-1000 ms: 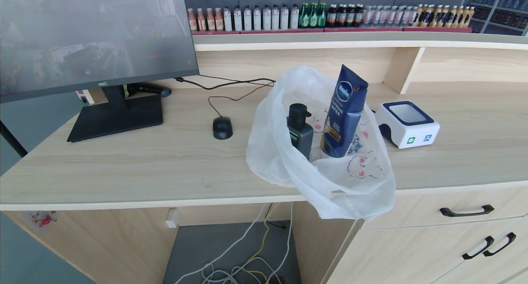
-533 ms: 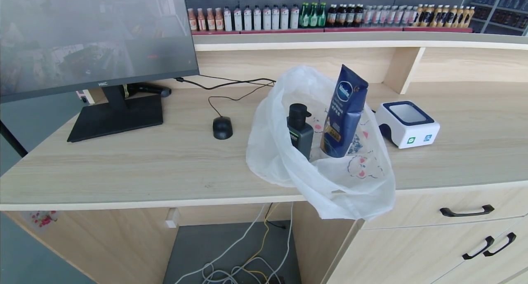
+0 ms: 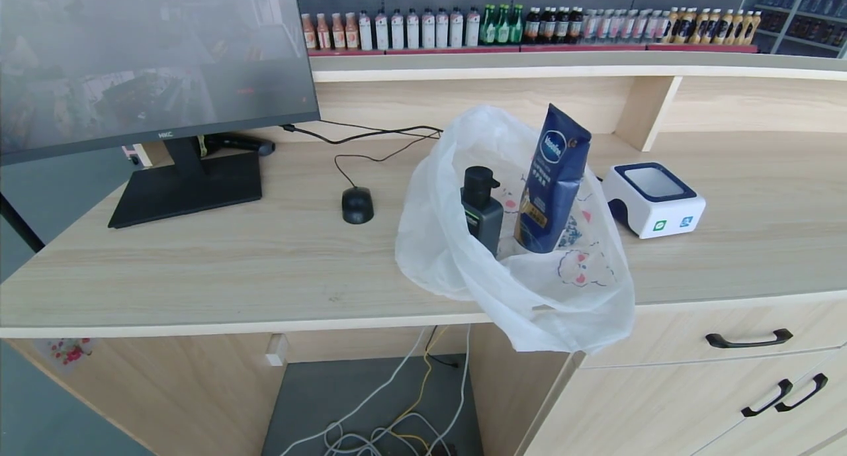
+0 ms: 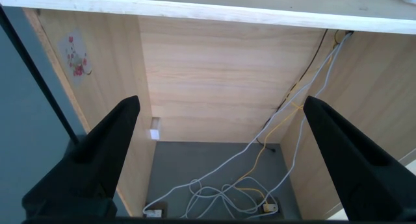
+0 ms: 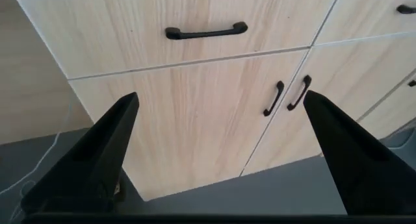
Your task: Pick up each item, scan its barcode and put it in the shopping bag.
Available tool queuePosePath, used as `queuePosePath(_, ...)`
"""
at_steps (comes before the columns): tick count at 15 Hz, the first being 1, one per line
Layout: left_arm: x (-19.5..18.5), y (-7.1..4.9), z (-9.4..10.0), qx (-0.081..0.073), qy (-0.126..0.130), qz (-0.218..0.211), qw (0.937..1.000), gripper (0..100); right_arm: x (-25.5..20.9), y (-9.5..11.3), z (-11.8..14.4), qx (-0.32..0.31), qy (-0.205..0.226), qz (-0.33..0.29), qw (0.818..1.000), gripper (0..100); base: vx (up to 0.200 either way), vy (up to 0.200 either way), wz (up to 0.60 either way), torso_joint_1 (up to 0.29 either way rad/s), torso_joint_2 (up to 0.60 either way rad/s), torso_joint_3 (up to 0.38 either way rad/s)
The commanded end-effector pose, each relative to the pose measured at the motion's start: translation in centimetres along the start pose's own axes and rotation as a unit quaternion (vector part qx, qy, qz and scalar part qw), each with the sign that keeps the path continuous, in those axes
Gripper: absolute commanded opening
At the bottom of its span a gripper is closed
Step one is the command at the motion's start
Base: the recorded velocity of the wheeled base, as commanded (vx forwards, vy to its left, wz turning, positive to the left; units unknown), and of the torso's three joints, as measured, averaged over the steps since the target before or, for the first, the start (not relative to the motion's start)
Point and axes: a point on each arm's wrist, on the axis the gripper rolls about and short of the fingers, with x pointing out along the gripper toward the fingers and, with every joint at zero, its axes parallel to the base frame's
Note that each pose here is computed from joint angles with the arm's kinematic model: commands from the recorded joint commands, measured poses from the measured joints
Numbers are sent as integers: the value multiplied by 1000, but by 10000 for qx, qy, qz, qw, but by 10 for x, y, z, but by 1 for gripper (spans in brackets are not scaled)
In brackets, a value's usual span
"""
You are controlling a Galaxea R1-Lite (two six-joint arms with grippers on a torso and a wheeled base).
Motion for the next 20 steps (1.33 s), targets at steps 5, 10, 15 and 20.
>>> queuePosePath(5,0,0,0,-9,-2,1,10000,100,-1,9,-8,141,-39,1027,9946,100,0,0,0,0,0,0)
queuePosePath(10,0,0,0,-1,-2,1,10000,100,0,5,-9,15,-92,2157,9764,100,0,0,0,0,0,0)
queuePosePath(15,0,0,0,-1,-2,1,10000,100,-6,4,-11,256,-489,1744,9831,100,0,0,0,0,0,0)
queuePosePath(20,0,0,0,-9,-2,9,10000,100,-6,4,-11,271,-487,1745,9831,100,-80,0,0,1,-1,0)
